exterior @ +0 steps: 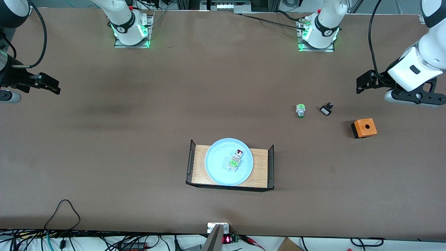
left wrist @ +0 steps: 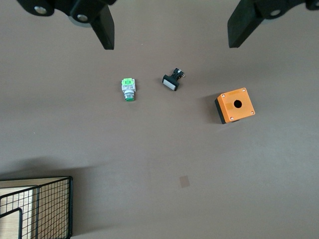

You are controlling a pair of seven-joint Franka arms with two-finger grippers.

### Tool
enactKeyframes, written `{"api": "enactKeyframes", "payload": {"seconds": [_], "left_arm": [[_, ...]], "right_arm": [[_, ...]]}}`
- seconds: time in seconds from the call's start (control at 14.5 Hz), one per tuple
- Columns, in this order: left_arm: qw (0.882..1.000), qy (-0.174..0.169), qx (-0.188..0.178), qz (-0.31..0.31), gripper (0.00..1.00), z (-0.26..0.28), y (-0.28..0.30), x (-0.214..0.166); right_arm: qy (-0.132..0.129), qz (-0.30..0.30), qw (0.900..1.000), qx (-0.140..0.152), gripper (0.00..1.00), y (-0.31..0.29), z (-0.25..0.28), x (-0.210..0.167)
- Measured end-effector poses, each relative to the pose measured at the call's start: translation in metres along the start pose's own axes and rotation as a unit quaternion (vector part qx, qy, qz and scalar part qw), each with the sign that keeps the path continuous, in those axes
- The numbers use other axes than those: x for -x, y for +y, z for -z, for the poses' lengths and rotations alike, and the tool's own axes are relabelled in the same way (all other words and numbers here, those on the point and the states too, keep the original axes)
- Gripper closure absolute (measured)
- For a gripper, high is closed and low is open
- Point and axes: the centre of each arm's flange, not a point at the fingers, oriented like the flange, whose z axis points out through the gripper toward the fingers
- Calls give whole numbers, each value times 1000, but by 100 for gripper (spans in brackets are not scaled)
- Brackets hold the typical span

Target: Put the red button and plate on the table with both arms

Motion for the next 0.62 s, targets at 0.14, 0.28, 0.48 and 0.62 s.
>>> {"api": "enactKeyframes", "payload": {"seconds": [0.14,0.28,0.48,0.62], "left_arm": [[1000,0,0,0,0,0,0,0],[1000,0,0,0,0,0,0,0],[1000,0,0,0,0,0,0,0],[1000,0,0,0,0,0,0,0]], "right_arm": [[0,0,1000,0,0,0,0,0],[0,-1,1000,-1,0,0,0,0],[0,-1,1000,-3,0,0,0,0],[1,-1,1000,-3,0,0,1,0]]}}
